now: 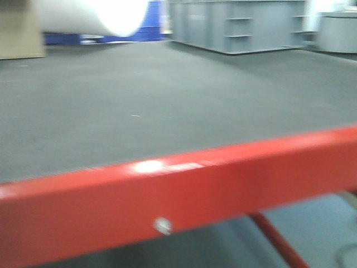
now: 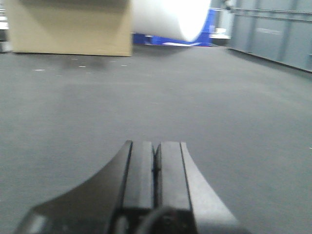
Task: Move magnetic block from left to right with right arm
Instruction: 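Turn the base to face the second carpeted table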
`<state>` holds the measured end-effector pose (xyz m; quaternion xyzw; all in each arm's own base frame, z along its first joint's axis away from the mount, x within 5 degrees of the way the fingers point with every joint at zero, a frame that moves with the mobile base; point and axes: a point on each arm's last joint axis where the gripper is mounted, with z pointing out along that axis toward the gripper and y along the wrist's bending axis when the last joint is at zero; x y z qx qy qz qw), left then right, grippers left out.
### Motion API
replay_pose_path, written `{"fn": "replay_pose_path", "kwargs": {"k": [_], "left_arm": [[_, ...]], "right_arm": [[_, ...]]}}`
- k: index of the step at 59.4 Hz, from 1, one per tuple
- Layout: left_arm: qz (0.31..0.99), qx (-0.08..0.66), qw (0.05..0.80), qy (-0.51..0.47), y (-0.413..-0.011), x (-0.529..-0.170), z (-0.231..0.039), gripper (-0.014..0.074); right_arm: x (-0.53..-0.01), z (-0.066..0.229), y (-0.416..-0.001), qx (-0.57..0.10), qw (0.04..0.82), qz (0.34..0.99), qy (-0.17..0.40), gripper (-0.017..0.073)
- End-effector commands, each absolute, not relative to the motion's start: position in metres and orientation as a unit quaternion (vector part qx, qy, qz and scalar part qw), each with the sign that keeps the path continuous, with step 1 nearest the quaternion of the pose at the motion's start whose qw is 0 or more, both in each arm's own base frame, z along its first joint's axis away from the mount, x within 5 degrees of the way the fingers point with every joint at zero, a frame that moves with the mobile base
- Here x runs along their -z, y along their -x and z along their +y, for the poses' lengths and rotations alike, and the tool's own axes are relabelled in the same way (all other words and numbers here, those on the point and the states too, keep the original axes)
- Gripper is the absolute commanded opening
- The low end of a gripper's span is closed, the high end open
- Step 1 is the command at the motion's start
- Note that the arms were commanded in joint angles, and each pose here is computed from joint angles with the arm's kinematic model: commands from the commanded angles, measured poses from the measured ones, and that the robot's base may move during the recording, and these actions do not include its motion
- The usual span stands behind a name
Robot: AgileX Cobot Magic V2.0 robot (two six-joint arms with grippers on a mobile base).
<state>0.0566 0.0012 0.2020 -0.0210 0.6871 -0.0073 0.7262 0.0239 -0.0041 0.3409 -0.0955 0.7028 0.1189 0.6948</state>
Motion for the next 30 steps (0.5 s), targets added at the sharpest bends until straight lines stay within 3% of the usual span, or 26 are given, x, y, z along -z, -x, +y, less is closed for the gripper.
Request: {"fn": "replay_pose_path", "kwargs": {"k": [1, 30], "left_arm": [[0.652, 0.008, 0.758, 0.024, -0.0551, -0.2077, 0.0014, -0.0116], [0.652, 0.011, 0.758, 0.021, -0.0551, -0.2077, 0.001, -0.0116]], "right_arm": [[-0.3569, -0.0034, -0.0224, -0.12, 0.73, 0.665, 0.101, 0.0159], [-0.3569, -0.0034, -0.0224, -0.12, 0.73, 0.665, 0.101, 0.0159]]}}
